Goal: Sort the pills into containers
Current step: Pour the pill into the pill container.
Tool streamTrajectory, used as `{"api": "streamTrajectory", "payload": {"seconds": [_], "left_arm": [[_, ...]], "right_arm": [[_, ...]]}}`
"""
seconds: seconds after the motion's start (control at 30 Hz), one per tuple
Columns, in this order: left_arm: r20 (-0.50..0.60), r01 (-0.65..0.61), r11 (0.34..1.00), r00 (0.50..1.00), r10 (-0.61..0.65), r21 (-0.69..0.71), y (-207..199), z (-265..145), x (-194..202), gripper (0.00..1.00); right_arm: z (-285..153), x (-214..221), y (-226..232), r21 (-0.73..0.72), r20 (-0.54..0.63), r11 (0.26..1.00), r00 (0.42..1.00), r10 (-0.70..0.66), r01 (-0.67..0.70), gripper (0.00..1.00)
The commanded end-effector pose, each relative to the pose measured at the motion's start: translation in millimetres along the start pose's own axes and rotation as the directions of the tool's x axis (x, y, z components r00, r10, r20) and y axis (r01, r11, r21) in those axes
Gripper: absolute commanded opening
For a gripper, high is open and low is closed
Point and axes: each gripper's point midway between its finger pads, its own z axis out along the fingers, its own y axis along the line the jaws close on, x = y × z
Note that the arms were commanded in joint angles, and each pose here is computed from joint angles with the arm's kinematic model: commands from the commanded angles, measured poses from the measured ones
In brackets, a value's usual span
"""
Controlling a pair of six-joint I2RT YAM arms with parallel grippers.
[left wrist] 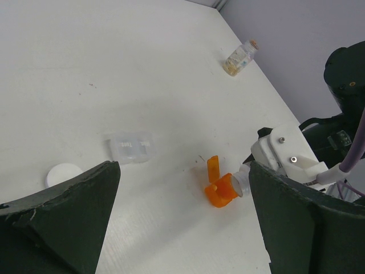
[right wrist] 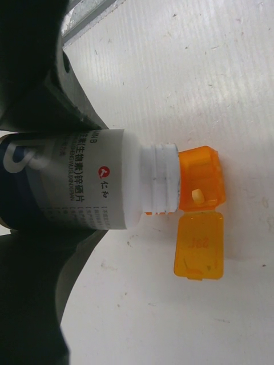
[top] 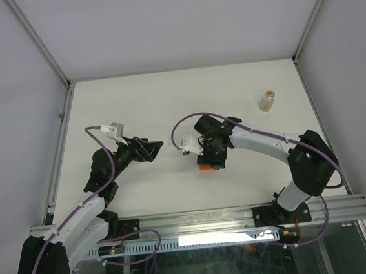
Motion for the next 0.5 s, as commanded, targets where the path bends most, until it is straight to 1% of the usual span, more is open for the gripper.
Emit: {"api": "streamTrajectory", "payload": {"seconds": [0.0, 0.03, 0.07, 0.13, 0.17, 0.2, 0.23, 0.47], "left_arm": [[0.065, -0.052, 0.997, 0.997, 0.048, 0.057, -15.3, 4.4, -25.8, 0.99], [0.065, -0.052, 0.997, 0.997, 0.049, 0.057, -15.4, 4.4, -26.1, 0.99], [0.067, -0.051, 0.997, 0.997, 0.047, 0.055, -15.0, 4.1, -26.2, 0.99], [0.07, -0.052, 0.997, 0.996, 0.048, 0.056, -15.2, 4.0, -26.4, 0.99], [0.067, -0.051, 0.997, 0.997, 0.048, 0.057, -15.5, 4.4, -26.1, 0.99], [0.066, -0.052, 0.997, 0.997, 0.048, 0.055, -15.2, 4.5, -26.0, 0.99], [0.066, -0.051, 0.997, 0.997, 0.047, 0.054, -14.8, 4.3, -26.0, 0.99], [0.071, -0.051, 0.997, 0.996, 0.048, 0.053, -14.9, 3.4, -26.7, 0.99]], "right_arm": [[-4.1, -2.3, -9.7, 0.037, 0.006, 0.999, 1.0, -0.012, 0.012, 0.0], [-7.5, -7.1, -4.8, -0.011, 0.01, 1.0, 1.0, 0.002, -0.002, 0.0], [-10.2, -10.8, -2.8, -0.006, 0.033, 1.0, 0.999, -0.004, 0.004, 0.0], [-14.4, -17.6, -13.9, 0.079, 0.088, 0.996, 0.995, -0.038, 0.031, 0.0], [-12.9, -15.2, -16.2, 0.07, 0.078, 0.997, 0.997, -0.029, 0.023, 0.0], [-8.5, -9.1, -12.3, 0.026, 0.051, 1.0, 0.999, -0.006, 0.004, 0.0], [-5.4, -7.7, -9.9, -0.001, 0.051, 1.0, 0.999, 0.006, -0.006, 0.0], [-14.3, -24.4, 4.8, -0.052, 0.207, 0.998, 0.978, 0.029, -0.019, 0.0]]}}
